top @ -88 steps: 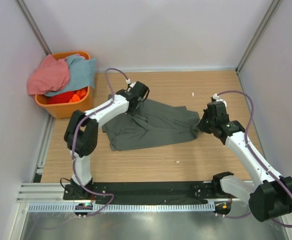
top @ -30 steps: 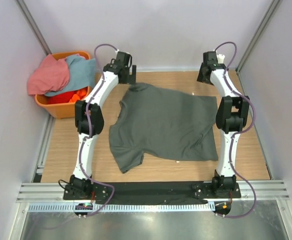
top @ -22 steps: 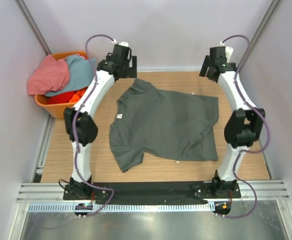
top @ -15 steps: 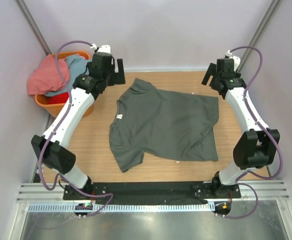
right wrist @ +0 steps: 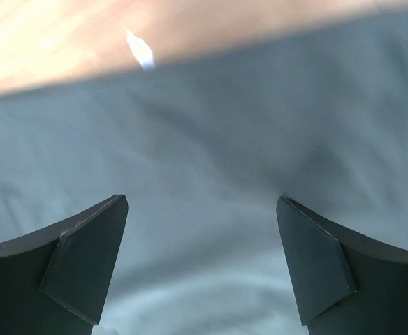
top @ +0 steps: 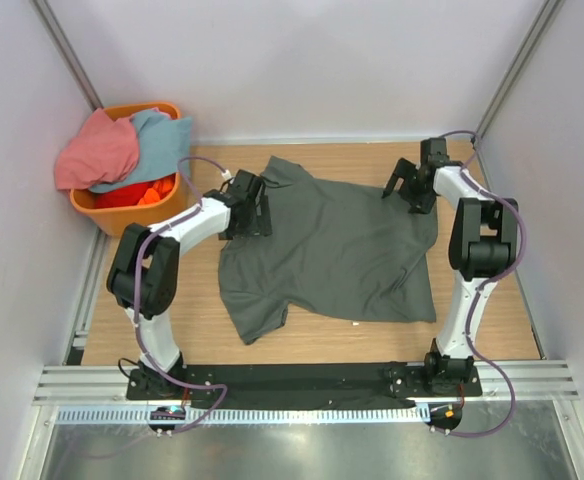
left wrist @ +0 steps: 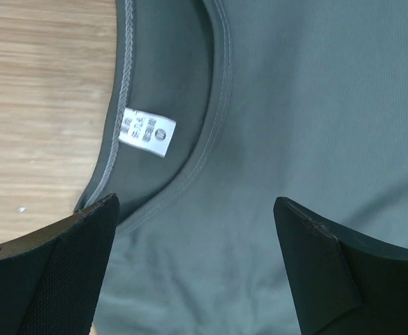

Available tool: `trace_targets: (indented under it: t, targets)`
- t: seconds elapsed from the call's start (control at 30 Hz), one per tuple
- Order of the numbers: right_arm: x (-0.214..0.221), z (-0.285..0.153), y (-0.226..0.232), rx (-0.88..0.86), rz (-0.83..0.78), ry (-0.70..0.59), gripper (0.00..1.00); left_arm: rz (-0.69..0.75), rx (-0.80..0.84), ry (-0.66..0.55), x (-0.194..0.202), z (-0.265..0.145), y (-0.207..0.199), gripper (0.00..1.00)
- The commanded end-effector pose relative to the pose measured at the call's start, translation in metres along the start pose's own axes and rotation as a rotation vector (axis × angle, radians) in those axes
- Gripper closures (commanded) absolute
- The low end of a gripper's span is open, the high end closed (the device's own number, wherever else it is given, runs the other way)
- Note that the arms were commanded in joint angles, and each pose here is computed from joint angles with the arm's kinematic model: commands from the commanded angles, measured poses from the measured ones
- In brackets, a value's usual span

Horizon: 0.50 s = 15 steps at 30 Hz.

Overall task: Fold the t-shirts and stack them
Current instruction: Flatten the tshirt out

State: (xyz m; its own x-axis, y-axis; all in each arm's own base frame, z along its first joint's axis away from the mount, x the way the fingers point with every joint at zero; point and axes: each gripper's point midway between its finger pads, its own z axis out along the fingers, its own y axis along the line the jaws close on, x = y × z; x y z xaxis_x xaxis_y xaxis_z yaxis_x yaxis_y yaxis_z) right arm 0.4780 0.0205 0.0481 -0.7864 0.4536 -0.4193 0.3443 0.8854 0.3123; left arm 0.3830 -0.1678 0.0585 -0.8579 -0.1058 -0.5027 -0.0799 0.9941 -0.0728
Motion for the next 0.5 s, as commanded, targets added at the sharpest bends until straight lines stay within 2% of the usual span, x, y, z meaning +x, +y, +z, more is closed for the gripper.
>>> trace_targets:
  t: [0.0,0.13,0.37,0.4,0.43,0.47]
  targets:
    - [-0.025,0.006,0.028,-0.089,0.009,-0.030,0.07,-0.076,0.024,-0.072,-0.020,0.011,-0.012,0.09]
    - [-0.022,0.048,0.024,-0.059,0.014,0.025,0.07,-0.098,-0.061,-0.039,-0.001,0.023,0.006,0.08]
    - [-0.032,0.086,0.040,-0.068,0.008,0.039,0.08,-0.138,-0.102,-0.002,0.016,0.037,0.028,0.08]
    - [-0.024,0.092,0.054,-0.076,-0.013,0.059,0.08,-0.153,-0.113,0.001,0.016,0.038,0.034,0.08]
    - [-0.039,0.089,0.072,-0.106,-0.029,0.022,0.08,-0.160,-0.122,0.003,0.016,0.039,0.038,0.08]
    - [-0.032,0.105,0.070,-0.098,-0.028,0.049,0.08,-0.169,-0.133,0.003,0.015,0.041,0.043,0.08]
